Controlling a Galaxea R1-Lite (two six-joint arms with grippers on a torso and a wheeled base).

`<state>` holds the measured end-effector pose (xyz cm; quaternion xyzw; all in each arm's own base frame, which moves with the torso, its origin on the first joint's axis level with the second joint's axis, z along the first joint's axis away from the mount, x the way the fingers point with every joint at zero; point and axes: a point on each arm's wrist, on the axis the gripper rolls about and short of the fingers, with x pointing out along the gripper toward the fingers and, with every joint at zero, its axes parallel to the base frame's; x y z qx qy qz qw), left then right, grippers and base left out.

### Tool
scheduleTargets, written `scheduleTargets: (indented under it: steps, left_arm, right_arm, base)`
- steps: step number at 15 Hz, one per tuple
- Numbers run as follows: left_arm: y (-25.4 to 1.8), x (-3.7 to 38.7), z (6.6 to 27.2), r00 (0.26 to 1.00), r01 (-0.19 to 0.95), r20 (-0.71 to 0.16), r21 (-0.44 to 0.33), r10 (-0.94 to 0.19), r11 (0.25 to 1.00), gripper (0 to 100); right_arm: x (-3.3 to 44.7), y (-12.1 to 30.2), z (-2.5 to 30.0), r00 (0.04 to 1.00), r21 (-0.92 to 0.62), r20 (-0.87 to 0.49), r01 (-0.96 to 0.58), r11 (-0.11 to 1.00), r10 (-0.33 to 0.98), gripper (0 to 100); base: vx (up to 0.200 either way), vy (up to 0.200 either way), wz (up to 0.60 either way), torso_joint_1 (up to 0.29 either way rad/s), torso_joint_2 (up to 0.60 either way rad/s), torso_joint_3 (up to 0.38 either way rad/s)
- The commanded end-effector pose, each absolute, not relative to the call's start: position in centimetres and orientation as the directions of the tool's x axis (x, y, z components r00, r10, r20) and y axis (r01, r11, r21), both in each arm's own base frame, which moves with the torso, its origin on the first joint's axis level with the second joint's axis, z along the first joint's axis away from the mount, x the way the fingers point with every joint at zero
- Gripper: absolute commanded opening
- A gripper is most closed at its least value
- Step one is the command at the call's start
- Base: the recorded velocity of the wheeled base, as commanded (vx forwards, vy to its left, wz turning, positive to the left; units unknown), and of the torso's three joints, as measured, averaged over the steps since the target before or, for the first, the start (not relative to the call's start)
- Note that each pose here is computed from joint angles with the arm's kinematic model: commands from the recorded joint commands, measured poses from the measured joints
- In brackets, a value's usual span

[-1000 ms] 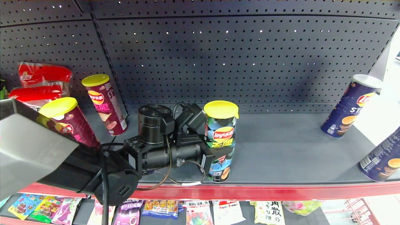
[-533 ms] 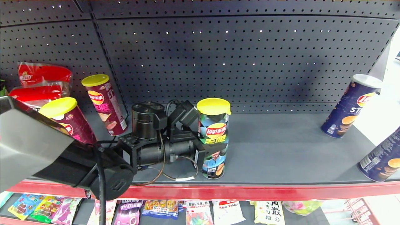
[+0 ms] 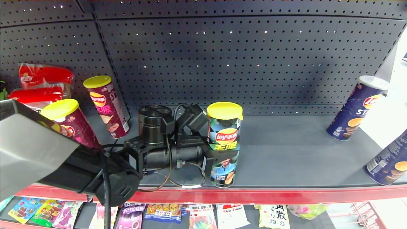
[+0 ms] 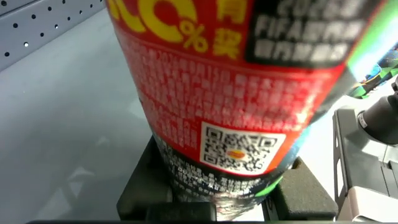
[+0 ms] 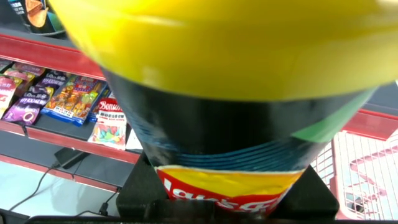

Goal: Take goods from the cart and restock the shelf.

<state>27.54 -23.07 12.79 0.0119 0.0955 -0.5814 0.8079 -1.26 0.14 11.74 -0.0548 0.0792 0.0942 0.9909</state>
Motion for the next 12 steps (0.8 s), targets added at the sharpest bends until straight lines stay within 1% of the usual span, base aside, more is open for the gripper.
scheduleTargets:
  steps: [1, 5, 10, 12]
  left_arm:
    - [-23.7, 28.2, 12.3, 0.306, 0.942, -0.171, -0.093, -0.937, 0.324, 0]
    - [-24.5, 29.2, 11.9, 0.311, 0.941, -0.166, -0.088, -0.936, 0.328, 0]
    - [-25.3, 28.4, 11.7, 0.271, 0.953, -0.171, -0.094, -0.947, 0.289, 0]
    - [-25.3, 28.3, 11.7, 0.268, 0.953, -0.172, -0.096, -0.948, 0.286, 0]
  right_arm:
    - [-1.3, 0.1, 11.7, 0.97, -0.094, -0.167, -0.196, 0.976, 0.179, 0]
    - [-1.3, 0.1, 11.8, 0.97, -0.094, -0.165, -0.196, 0.976, 0.179, 0]
    - [-1.3, 0.1, 11.8, 0.97, -0.094, -0.165, -0.196, 0.976, 0.179, 0]
    - [-1.3, 0.1, 11.9, 0.97, -0.094, -0.164, -0.196, 0.976, 0.179, 0]
  base:
    - [0.0, 0.0, 0.0, 0.0, 0.0, 0.0]
    - [0.0, 0.0, 0.0, 0.0, 0.0, 0.0]
    - [0.0, 0.0, 0.0, 0.0, 0.0, 0.0]
    - [0.0, 0.0, 0.0, 0.0, 0.0, 0.0]
